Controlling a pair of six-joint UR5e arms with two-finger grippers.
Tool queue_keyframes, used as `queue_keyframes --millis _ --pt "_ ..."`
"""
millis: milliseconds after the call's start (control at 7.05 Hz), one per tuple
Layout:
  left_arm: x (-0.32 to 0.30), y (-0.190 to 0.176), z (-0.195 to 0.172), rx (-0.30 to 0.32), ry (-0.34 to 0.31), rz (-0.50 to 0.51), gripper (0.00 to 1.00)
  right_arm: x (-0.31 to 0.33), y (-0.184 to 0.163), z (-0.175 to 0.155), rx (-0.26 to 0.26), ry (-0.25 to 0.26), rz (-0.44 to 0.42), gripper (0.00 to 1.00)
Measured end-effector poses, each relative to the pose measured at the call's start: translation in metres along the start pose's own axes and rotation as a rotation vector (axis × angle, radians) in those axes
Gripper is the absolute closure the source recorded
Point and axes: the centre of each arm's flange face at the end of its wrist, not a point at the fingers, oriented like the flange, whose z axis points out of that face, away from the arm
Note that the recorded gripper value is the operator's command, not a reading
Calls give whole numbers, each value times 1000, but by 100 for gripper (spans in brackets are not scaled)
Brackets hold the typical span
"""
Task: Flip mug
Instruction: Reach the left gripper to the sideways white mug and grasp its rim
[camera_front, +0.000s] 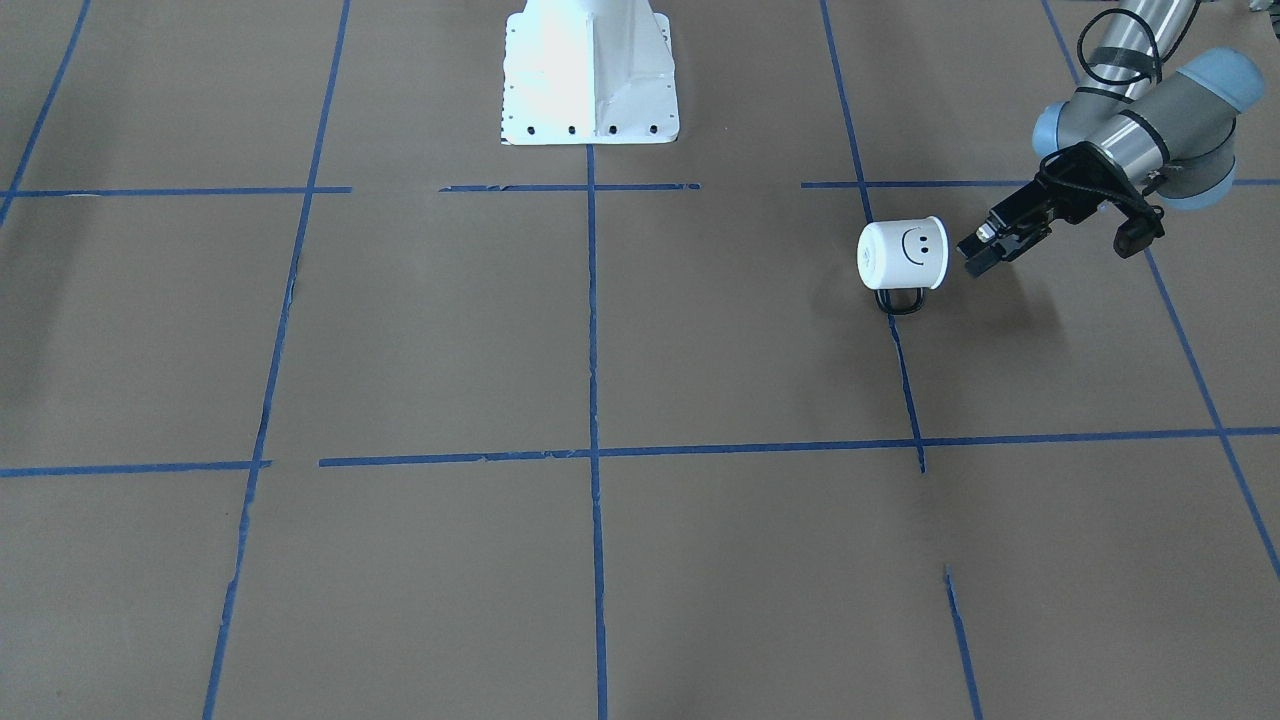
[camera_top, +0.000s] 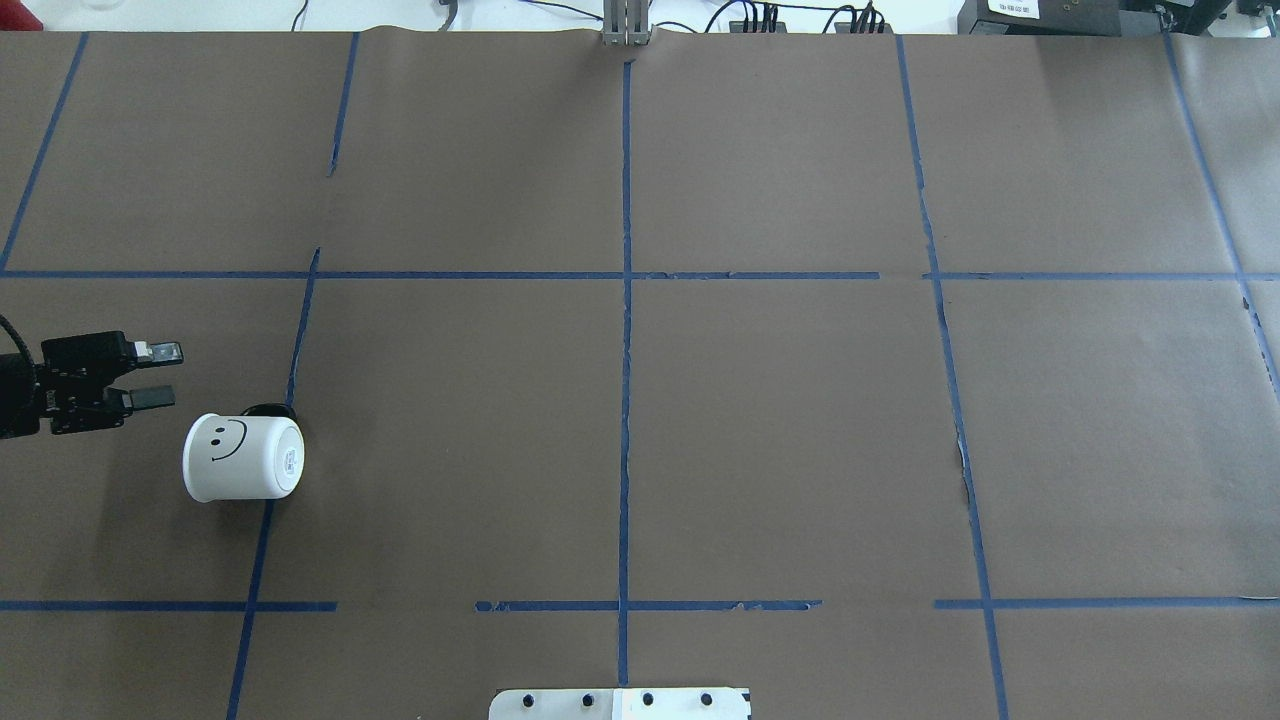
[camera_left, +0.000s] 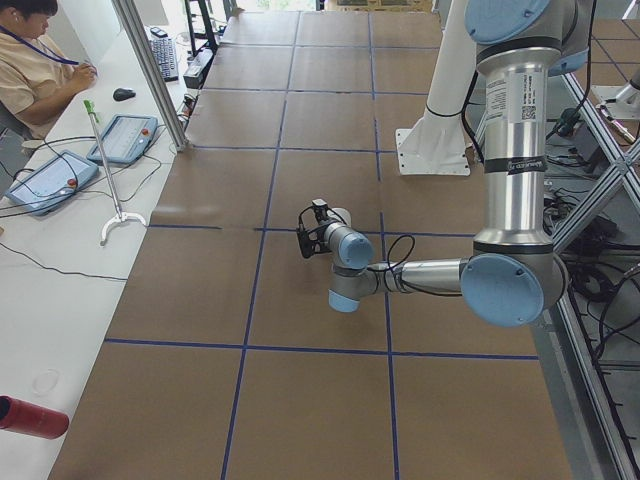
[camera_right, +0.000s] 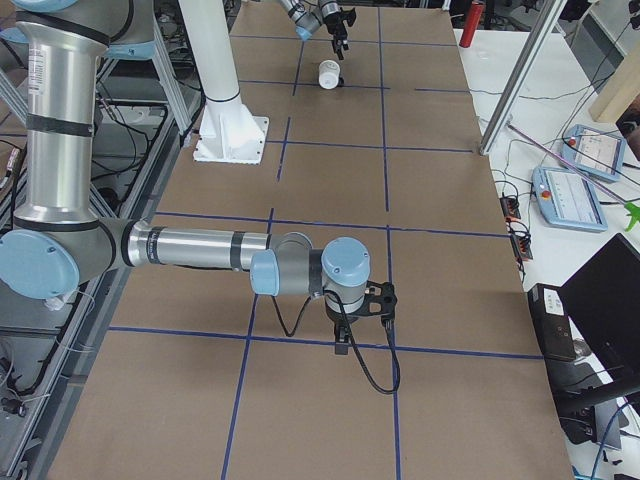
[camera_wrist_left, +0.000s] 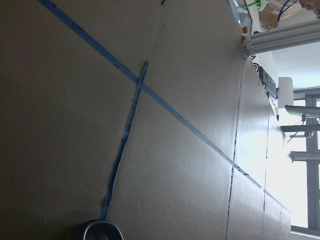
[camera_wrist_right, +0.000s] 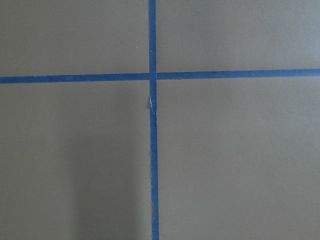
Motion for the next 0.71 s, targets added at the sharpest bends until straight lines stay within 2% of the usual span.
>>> queue_keyframes --millis 709 --pt "-10 26 8 -83 30 -70 0 0 0 0 0 0 0 0"
